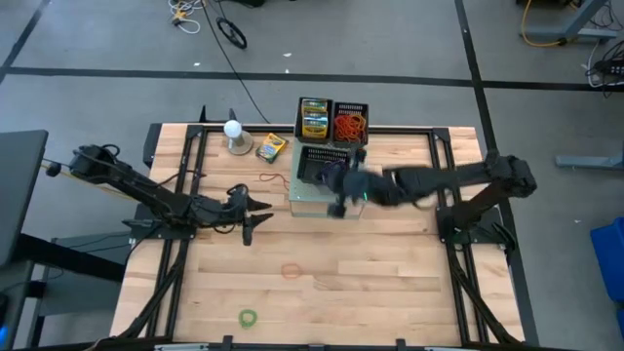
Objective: Pick & Place Office Desk Supplies
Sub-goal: Put the black spring keychain into the bottom black bin on the shelf, then put the orange rubber band into the top right black bin on the shelf
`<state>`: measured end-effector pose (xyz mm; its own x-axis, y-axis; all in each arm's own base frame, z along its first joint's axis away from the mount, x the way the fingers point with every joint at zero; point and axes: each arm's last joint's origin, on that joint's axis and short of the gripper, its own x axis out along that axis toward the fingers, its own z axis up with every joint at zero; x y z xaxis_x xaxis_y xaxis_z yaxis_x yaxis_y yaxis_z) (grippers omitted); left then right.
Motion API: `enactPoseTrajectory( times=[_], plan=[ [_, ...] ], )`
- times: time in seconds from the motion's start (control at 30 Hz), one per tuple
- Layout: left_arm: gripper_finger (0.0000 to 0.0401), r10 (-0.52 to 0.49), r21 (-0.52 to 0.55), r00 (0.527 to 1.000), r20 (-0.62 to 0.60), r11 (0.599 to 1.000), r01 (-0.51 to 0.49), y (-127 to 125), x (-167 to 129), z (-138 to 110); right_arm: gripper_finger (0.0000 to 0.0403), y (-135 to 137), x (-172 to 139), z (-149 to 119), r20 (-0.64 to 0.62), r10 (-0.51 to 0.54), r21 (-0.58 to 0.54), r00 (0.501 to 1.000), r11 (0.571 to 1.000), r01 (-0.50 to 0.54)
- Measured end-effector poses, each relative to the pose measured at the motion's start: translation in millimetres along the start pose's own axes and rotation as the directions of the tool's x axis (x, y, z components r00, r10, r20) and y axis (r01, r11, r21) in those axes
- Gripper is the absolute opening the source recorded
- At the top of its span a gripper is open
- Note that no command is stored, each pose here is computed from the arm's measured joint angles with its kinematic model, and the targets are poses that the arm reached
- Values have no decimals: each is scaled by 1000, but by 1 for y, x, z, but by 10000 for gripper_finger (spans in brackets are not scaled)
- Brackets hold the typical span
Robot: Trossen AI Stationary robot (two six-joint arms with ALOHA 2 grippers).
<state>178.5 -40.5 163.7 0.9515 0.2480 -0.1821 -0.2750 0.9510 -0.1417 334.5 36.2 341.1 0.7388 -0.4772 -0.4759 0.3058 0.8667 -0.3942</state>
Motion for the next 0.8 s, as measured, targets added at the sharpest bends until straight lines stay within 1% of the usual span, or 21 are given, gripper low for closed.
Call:
enactPoseTrajectory(
  times=[0.07, 0.17, 0.33, 0.4, 0.47, 0.57, 0.8],
  plan=[
    [139, 13, 8, 1000, -10, 1000, -13, 1, 0, -2, 21, -21, 14, -2, -21, 27, 47, 999, 999, -26],
    [139, 5, 8, 1000, -18, 1000, -5, 0, 1, -3, 20, -48, 32, -10, -54, 79, 145, 995, 987, -71],
    [140, 0, 10, 1000, -29, 1000, 1, 0, 1, -5, 27, -75, 53, -30, -121, 122, 230, 985, 969, -92],
    [140, 0, 11, 1000, -31, 1000, 0, 0, 2, -5, 36, -81, 58, -38, -135, 158, 273, 978, 955, -117],
    [140, 1, 11, 1000, -31, 1000, -1, 0, 2, -5, 47, -84, 64, -44, -149, 166, 302, 975, 946, -115],
    [140, 2, 15, 999, -37, 1000, -2, 0, 3, -7, 71, -84, 66, -49, -167, 167, 303, 972, 946, -111],
    [140, 4, 20, 999, -45, 1000, -3, 0, 4, -9, 157, -83, 64, -43, -121, 160, 305, 980, 945, -117]
  ],
)
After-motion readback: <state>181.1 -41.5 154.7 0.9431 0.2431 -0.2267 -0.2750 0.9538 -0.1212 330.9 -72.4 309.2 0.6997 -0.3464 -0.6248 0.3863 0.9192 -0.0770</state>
